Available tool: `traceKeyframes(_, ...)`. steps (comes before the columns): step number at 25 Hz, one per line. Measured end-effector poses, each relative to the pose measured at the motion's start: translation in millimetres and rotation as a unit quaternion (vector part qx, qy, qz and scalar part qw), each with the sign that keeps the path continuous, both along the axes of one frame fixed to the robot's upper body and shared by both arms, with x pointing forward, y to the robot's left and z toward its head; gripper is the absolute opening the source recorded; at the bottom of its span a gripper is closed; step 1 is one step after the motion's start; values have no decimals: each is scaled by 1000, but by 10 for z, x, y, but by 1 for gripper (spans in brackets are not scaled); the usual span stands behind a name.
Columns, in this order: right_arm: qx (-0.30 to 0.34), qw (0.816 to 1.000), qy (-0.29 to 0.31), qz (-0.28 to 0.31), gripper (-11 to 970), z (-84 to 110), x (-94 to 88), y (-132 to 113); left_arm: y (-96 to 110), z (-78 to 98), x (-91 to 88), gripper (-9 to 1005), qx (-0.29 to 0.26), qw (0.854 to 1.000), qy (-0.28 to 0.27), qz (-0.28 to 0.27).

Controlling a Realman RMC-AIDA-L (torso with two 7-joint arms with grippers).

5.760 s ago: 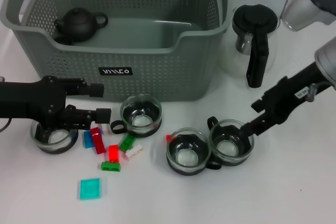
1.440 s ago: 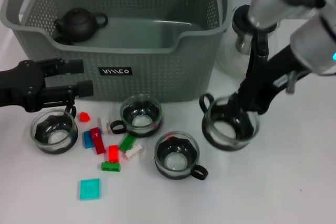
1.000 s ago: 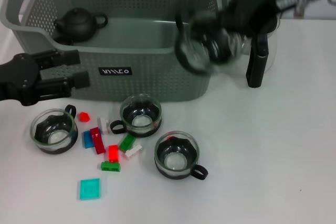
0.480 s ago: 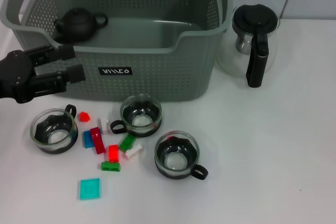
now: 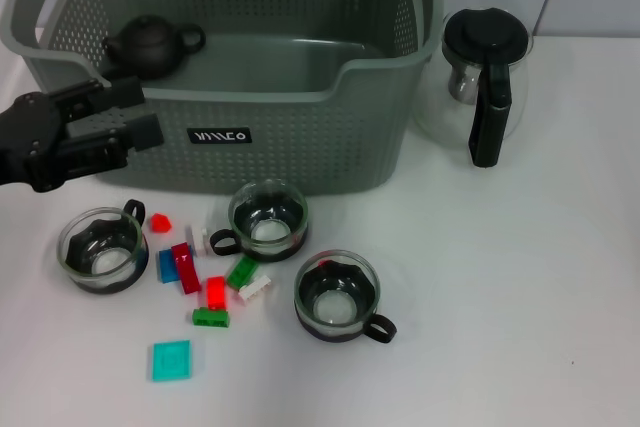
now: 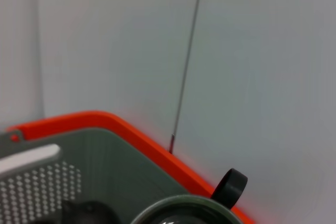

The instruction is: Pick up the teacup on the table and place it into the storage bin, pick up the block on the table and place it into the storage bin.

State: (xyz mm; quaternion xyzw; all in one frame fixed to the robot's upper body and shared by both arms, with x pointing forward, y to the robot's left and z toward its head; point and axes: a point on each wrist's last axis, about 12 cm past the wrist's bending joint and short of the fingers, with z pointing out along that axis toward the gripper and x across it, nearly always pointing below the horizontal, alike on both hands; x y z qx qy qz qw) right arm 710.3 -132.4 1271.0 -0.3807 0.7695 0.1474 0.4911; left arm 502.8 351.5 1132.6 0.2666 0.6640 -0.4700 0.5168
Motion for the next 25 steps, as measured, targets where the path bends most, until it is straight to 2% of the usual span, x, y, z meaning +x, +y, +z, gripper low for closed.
traceKeyframes(5,-31,999,6,9,53,-174,89,185,-1,-29,-22,794,-6,1000,5,2)
traceKeyframes(12,-106,994,8,35,53,-403,43,414,-5,-55,-51,794,-13,1000,4,4)
traceKeyframes(17,-144,988,10,52,54,-467,-8,551,-27,-82,-70,794,-18,1000,0,-1)
traceKeyframes(25,-156,986,27,56,54,-538,-49,604,-10,-150,-159,793,-21,1000,5,5)
